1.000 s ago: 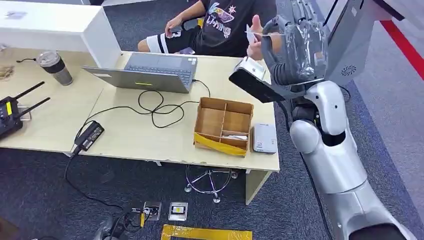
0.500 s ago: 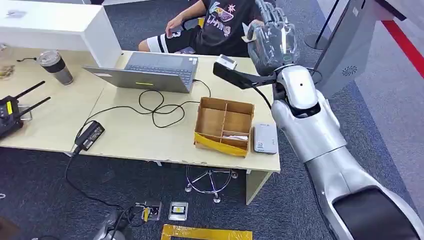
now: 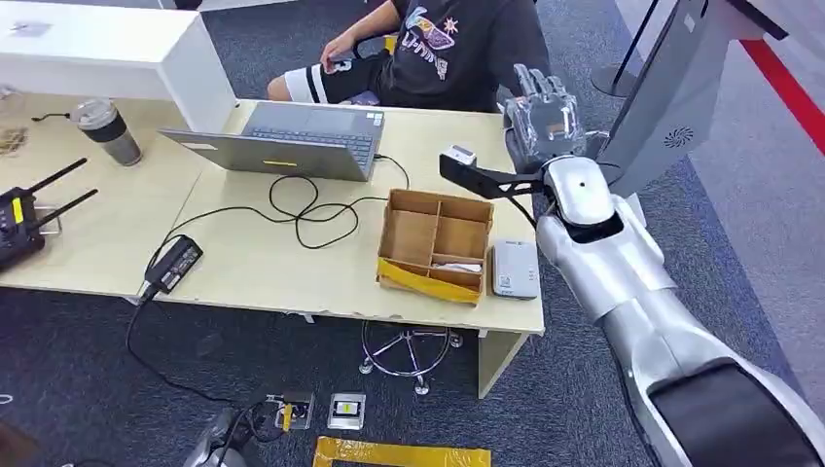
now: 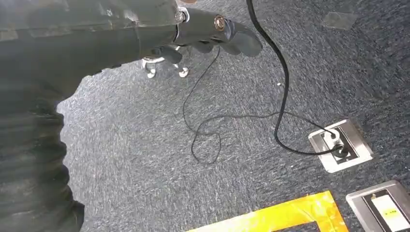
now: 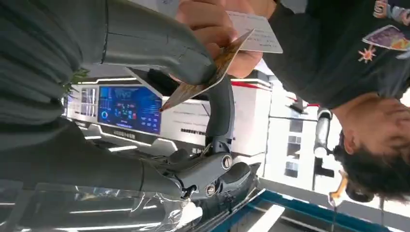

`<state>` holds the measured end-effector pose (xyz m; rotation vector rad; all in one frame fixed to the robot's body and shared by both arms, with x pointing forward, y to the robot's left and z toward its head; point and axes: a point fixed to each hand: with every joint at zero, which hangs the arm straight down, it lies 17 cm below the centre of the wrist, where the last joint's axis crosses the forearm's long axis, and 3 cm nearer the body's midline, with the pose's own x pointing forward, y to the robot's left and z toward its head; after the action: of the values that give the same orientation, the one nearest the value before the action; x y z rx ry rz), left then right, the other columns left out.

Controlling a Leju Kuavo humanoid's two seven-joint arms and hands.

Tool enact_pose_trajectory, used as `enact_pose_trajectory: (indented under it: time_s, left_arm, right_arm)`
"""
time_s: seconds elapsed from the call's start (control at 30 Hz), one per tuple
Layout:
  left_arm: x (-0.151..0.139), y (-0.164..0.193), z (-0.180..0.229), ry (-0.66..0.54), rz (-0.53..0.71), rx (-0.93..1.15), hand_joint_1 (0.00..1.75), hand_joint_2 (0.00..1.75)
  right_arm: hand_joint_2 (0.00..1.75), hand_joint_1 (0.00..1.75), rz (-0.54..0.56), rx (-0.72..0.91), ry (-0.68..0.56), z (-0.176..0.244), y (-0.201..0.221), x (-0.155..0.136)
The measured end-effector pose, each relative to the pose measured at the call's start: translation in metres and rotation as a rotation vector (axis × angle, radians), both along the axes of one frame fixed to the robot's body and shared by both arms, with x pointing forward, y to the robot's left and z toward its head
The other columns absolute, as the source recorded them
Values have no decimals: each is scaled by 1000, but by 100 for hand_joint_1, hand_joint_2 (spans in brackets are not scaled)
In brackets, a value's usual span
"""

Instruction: Pass the card to the sensor for recognition and then transmit it.

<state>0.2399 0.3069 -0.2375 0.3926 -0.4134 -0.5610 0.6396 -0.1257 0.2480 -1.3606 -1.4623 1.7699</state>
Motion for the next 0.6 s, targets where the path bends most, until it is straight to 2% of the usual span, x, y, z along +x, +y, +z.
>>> enact_pose_trajectory:
  time_s: [0.2,0.6]
  left_arm:
    - [-1,-1,-1,2,-10,2,0,175]
    - [-6,2,-2,9,-18,9,0,175]
  right_arm:
    - [175,0,-43,-39,47,-26,-20,0]
    - [175,0,-45,-12,41,-40,-28,-4]
